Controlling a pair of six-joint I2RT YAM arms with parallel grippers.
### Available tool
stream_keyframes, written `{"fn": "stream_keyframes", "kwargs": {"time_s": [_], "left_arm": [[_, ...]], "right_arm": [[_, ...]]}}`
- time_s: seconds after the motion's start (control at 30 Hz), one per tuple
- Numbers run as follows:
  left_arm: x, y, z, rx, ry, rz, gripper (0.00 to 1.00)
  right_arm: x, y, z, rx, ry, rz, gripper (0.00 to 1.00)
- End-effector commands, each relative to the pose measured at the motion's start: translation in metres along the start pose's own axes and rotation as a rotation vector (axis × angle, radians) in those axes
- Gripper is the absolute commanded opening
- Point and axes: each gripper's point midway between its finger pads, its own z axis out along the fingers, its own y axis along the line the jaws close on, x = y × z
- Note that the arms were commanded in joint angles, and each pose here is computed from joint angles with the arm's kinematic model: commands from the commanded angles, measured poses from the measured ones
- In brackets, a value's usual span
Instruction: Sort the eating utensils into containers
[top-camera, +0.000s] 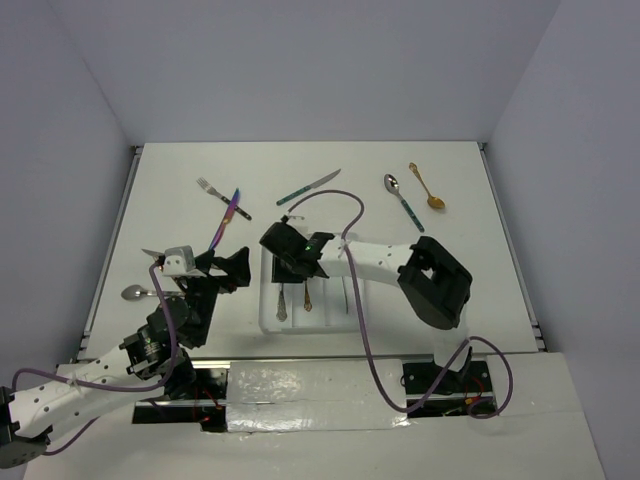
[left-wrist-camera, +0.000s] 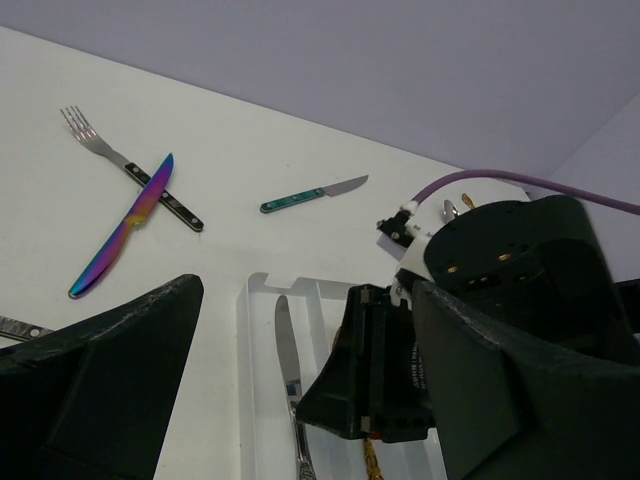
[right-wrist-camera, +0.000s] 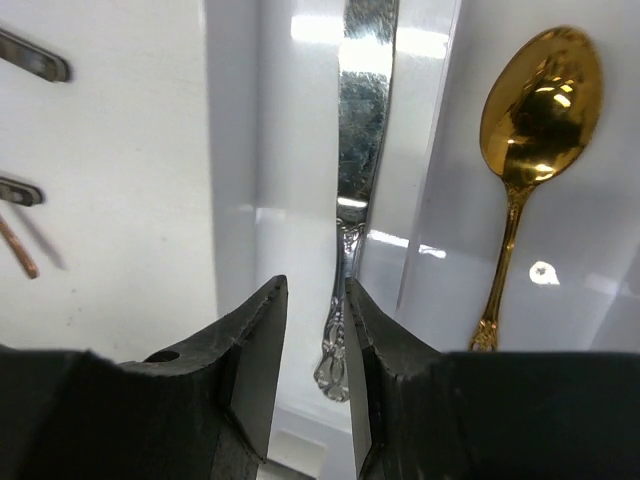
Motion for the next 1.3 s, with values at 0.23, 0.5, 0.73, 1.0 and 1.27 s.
{"fn": "stream_keyframes", "kwargs": {"time_s": [0.23, 0.5, 0.73, 1.0, 1.27], "left_arm": [[-0.003, -0.009, 0.004, 0.029, -0.027, -0.006, 0.99], [0.031, -0.041, 0.021, 0.116, 0.094, 0.177, 0.99], [0.023, -0.114, 0.039, 0.349, 0.199, 0.117, 0.99], [0.011, -0.075, 0.147, 0.227, 0.398, 0.343, 0.91], [0.016, 0.070, 0.194, -0.060, 0.740, 0.499, 0.91]], "right_arm": [[-0.078, -0.010, -0.111, 0.016, -0.291, -0.098, 0.35], [-0.063, -0.064, -0.150, -0.085, -0.442, -0.162, 0.32], [-0.048, -0.029, -0.255, -0.665, -0.687, -0.261, 0.46], [-0.042, -0.037, -0.251, -0.670, -0.690, -0.224, 0.59], [-0.034, -0.025, -0.234, -0.701, -0.634, -0.249, 0.56]]}}
